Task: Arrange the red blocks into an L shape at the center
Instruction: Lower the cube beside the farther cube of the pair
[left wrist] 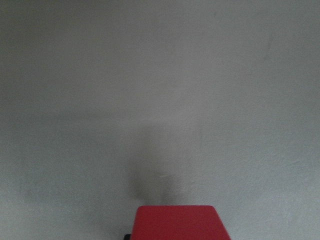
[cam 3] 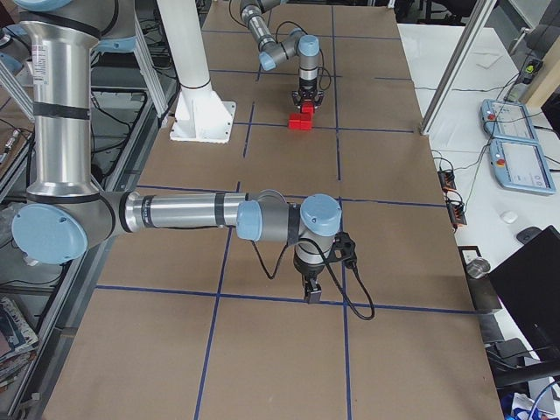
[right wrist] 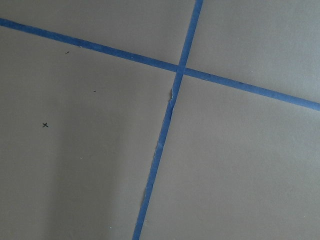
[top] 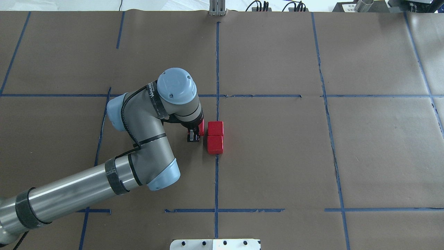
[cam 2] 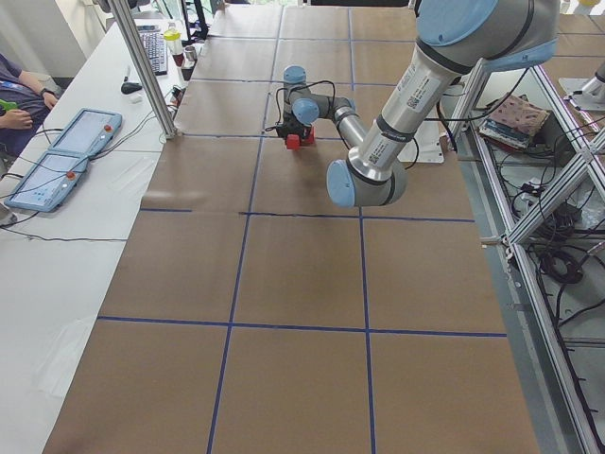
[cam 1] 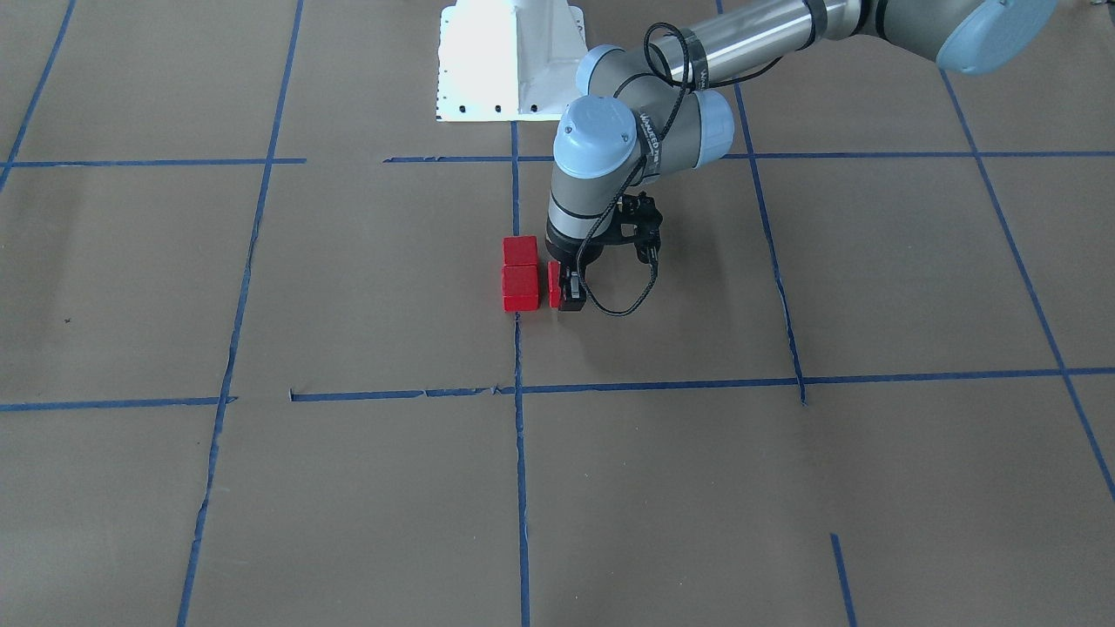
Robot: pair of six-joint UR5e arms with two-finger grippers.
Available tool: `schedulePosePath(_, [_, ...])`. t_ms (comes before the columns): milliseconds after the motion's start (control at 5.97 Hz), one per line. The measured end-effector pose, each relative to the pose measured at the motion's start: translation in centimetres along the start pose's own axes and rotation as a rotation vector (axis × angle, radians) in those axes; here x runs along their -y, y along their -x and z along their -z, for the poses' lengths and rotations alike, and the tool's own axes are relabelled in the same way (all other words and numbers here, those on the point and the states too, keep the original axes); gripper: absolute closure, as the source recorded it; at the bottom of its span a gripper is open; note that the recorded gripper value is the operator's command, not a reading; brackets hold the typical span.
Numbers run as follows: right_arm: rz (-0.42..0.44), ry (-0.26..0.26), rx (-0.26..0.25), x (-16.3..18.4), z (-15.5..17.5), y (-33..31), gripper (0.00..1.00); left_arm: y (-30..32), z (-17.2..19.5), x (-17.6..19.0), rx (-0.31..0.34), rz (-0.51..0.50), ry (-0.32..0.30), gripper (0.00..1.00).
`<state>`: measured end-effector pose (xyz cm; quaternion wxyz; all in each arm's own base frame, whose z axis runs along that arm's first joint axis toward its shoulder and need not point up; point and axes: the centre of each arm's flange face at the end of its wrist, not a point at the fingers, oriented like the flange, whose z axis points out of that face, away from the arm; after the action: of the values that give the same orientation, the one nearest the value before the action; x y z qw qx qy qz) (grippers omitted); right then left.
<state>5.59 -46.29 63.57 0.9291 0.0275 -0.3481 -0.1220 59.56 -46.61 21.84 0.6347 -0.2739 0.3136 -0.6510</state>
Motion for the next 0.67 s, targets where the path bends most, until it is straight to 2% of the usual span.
schedulePosePath(670, [0.0, 0.0, 0.0, 0.0, -0.01, -0.02, 0.0, 0.06, -0.81, -1.01, 0.01, -0.002, -0.01, 0.77])
